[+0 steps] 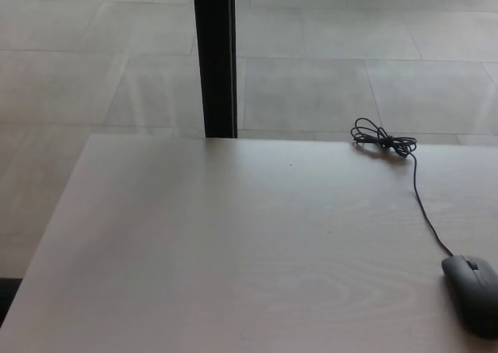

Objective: The robot uses its right fingers to click on the left button of the black mouse placed on the table.

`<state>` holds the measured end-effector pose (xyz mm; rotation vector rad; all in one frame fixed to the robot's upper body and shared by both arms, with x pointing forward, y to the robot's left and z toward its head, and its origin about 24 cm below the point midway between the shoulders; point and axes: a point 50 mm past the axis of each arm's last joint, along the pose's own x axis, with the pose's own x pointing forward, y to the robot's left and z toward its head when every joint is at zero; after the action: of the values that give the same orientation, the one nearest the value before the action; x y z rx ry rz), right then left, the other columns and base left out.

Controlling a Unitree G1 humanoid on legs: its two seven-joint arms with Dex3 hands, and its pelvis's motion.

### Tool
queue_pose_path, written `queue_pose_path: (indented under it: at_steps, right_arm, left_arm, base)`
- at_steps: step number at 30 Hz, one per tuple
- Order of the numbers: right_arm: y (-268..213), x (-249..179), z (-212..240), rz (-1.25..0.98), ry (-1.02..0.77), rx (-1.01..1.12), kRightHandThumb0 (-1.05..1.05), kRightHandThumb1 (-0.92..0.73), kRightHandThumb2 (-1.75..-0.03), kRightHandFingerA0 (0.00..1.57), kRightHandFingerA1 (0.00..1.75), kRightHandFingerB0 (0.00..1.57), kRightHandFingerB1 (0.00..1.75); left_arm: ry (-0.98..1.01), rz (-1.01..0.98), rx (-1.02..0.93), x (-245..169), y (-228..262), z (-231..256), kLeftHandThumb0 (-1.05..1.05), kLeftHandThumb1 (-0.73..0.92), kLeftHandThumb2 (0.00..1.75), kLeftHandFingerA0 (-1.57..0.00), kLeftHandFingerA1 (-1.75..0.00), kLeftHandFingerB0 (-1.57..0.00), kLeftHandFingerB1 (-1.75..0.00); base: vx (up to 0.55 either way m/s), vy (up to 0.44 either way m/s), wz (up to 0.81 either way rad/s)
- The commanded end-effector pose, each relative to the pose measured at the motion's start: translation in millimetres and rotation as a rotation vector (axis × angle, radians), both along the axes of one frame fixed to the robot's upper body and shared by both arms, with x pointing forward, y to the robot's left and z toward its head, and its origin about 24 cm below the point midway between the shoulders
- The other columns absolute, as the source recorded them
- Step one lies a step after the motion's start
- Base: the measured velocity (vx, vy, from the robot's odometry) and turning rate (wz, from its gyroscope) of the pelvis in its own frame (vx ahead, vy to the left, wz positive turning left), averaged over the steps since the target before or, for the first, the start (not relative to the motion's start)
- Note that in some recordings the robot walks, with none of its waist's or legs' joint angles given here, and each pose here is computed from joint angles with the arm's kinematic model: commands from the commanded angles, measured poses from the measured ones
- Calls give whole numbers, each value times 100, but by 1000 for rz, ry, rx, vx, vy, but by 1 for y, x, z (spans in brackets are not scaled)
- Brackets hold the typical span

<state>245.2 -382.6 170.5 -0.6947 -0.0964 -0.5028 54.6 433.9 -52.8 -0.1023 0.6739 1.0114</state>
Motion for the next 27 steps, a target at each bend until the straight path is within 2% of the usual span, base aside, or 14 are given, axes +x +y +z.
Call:
queue_pose_path:
  at_steps: [1, 3, 7, 8, 9, 10, 14, 15, 17, 18, 20, 24, 25, 27]
  right_arm:
    - [53, 26, 0, 142, 150, -418, -105, -92, -82, 33, 44, 19, 30]
    - [62, 29, -16, 211, 186, -457, -102, -92, -80, 53, 49, 23, 31]
    - [70, 32, -31, 242, 235, -474, -103, -92, -77, 41, 47, 27, 31]
    - [75, 34, -38, 265, 277, -493, -104, -76, -117, 31, 56, 23, 41]
    - [77, 35, -42, 287, 278, -467, -105, -92, -77, 37, 51, 26, 30]
    - [80, 36, -45, 289, 292, -491, -105, -92, -77, 32, 51, 24, 29]
    - [85, 38, -56, 303, 397, -579, -105, -92, -82, 23, 51, 18, 30]
    - [88, 37, -63, 313, 430, -650, -103, -79, -116, 20, 52, 21, 40]
    - [92, 38, -68, 345, 445, -701, -105, -91, -79, 27, 49, 23, 30]
    - [94, 39, -72, 352, 466, -740, -104, -92, -85, 27, 48, 23, 31]
    - [98, 39, -80, 373, 499, -760, -105, -92, -81, 27, 44, 24, 30]
    - [101, 42, -86, 377, 522, -819, -105, -92, -81, 28, 42, 25, 30]
    - [101, 42, -87, 380, 521, -835, -105, -92, -83, 28, 42, 26, 31]
    - [101, 44, -87, 374, 522, -848, -104, -92, -82, 28, 42, 27, 31]
  left_arm:
    - [-30, 20, 23, 0, 10, 10, -104, 92, 86, -49, -65, -34, -40]
    - [-20, 35, 13, 2, 10, 10, -104, 85, 91, -46, -60, -33, -42]
    - [-25, 31, 18, 3, 10, 10, -99, 92, 84, -54, -61, -38, -38]
    - [-11, 15, 24, 4, 10, 10, -104, 92, 88, -47, -57, -37, -40]
    - [-20, 8, 28, 4, 10, 11, -93, 81, 121, -44, -63, -34, -50]
    - [-29, 3, 30, 5, 10, 12, -101, 91, 84, -49, -61, -40, -42]
    - [-42, 18, 27, 6, 9, 11, -100, 92, 82, -46, -61, -42, -42]
    - [-42, 3, 32, 6, 9, 10, -101, 92, 82, -49, -62, -42, -44]
    - [-43, 1, 31, 8, 9, 11, -101, 92, 80, -45, -60, -41, -42]
    - [-43, 2, 30, 7, 9, 11, -94, 79, 121, -43, -63, -36, -51]
    - [-46, -10, 31, 8, 9, 11, -100, 92, 84, -45, -60, -39, -42]
    - [-52, -8, 26, 7, 9, 11, -95, 81, 115, -37, -62, -36, -49]
    - [-51, -11, 26, 7, 9, 11, -101, 92, 84, -42, -61, -36, -40]
    - [-52, -20, 33, 9, 9, 12, -94, 80, 118, -38, -62, -33, -49]
  base:
    - [0, 0, 0]
    - [0, 0, 0]
    - [0, 0, 0]
    - [0, 0, 0]
    - [0, 0, 0]
    - [0, 0, 0]
    - [0, 0, 0]
    - [0, 0, 0]
    - [0, 0, 0]
    - [0, 0, 0]
    - [0, 0, 0]
    - [0, 0, 0]
    - [0, 0, 0]
    - [0, 0, 0]
